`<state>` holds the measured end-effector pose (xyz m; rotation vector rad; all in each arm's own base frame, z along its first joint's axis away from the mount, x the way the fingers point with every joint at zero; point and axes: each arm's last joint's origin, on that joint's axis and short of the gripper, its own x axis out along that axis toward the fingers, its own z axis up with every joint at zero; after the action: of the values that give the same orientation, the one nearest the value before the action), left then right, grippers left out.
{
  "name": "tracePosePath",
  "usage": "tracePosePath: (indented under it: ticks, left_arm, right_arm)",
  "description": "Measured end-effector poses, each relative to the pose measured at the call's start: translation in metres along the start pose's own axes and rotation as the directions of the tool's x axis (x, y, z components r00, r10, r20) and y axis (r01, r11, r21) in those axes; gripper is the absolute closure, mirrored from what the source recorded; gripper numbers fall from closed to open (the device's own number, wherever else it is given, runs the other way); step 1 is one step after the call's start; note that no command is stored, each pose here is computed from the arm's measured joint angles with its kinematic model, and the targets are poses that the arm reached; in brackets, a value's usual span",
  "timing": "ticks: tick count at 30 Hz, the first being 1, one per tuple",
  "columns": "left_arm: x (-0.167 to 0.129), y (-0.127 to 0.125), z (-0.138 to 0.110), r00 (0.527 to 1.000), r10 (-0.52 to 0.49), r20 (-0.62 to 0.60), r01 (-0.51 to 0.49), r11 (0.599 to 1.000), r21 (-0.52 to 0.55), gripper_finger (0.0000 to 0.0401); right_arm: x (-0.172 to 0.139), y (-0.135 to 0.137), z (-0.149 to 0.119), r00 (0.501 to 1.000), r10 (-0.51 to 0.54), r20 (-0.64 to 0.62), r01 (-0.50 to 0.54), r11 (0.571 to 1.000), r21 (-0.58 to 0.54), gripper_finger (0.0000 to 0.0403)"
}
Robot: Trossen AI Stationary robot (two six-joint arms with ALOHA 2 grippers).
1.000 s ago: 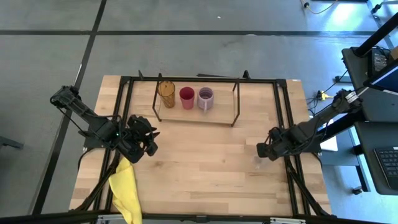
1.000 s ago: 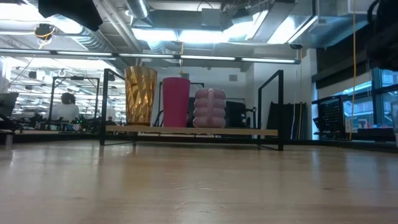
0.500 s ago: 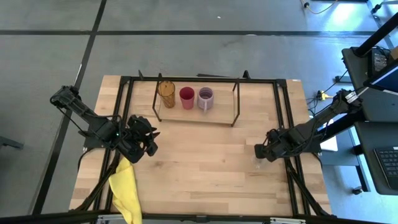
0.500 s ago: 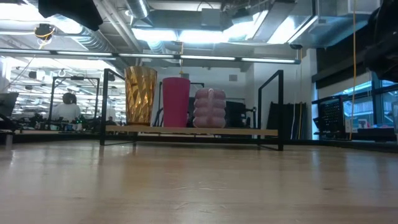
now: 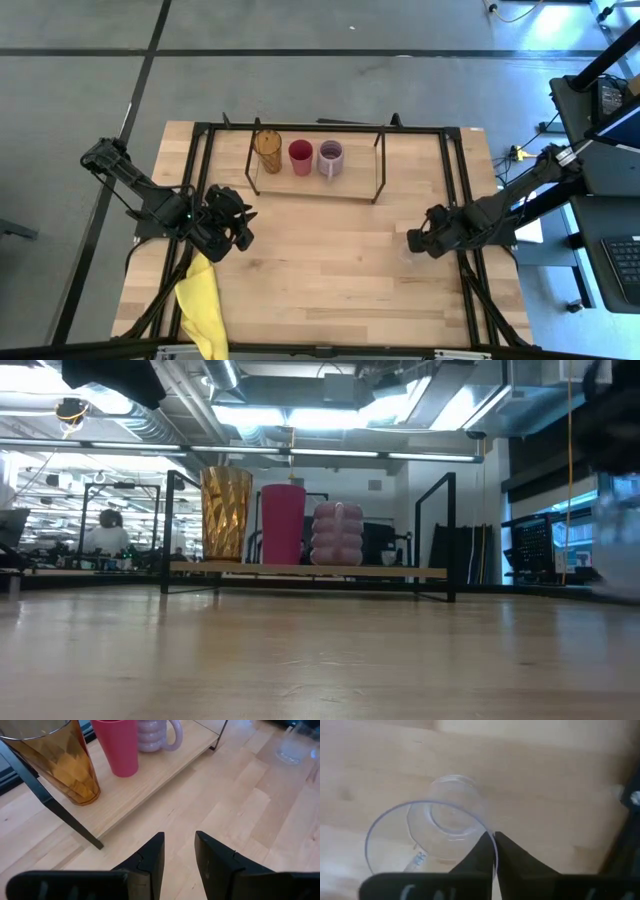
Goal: Stack small to large cups/mugs on shelf
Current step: Put the transparent mug on the shelf
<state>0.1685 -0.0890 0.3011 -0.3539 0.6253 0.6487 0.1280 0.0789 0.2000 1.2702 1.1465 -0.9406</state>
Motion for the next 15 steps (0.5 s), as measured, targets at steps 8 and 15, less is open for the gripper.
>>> tracePosePath:
  ticks: [8,15]
  left_arm:
    - [0.0,0.0,0.0,1.0,0.001,0.001,-0.001,1.0,0.004,0.0299]
    - [0.0,0.0,0.0,1.0,0.001,0.001,-0.001,1.0,0.005,0.0299]
  right_arm:
    - [-0.058,0.038,0.006,0.989,0.018,0.145,0.024,0.958,-0.285,0.0397]
    - [-0.094,0.097,0.02,0.986,0.04,0.164,0.04,0.887,-0.46,0.0396]
